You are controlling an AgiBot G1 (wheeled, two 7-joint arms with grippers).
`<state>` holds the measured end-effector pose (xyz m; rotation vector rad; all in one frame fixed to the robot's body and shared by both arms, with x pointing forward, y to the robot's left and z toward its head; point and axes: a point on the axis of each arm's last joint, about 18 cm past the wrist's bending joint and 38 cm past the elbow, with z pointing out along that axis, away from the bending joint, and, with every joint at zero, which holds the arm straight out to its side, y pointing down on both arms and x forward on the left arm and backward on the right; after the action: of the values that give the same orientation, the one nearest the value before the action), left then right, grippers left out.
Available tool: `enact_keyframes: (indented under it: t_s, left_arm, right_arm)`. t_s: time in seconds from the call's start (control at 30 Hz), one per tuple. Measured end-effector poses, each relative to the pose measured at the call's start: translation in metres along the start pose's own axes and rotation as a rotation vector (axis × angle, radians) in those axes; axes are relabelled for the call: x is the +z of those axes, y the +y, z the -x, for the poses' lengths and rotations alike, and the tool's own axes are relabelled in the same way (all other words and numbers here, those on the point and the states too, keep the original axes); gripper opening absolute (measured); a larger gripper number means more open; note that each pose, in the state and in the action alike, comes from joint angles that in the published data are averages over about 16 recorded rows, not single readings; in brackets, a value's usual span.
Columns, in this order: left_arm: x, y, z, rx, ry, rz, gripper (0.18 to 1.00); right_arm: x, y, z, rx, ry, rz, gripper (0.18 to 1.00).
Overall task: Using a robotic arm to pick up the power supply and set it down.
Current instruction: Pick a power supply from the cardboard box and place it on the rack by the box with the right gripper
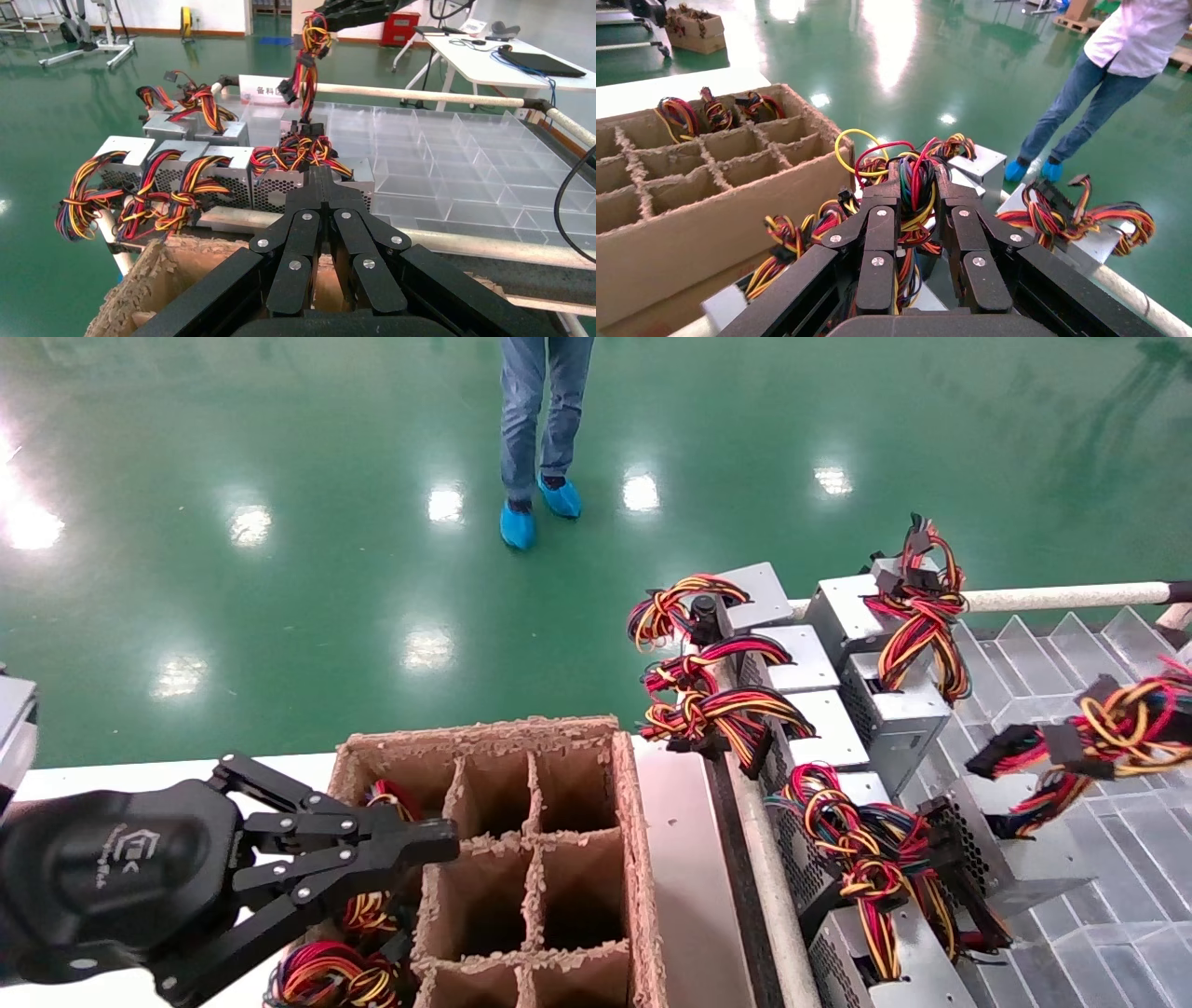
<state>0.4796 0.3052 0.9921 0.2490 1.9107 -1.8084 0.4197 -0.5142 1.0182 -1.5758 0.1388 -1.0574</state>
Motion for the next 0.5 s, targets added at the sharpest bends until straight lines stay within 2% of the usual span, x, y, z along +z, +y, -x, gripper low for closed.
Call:
enact_keyframes:
  t_s: [0.5]
  left_arm:
    - [0.000,0.000,0.000,0.000,0.000,0.000,0.192]
  right_arm:
    - [0.047,0.025,-0.001,0.044,-0.069,-0.003,0.264]
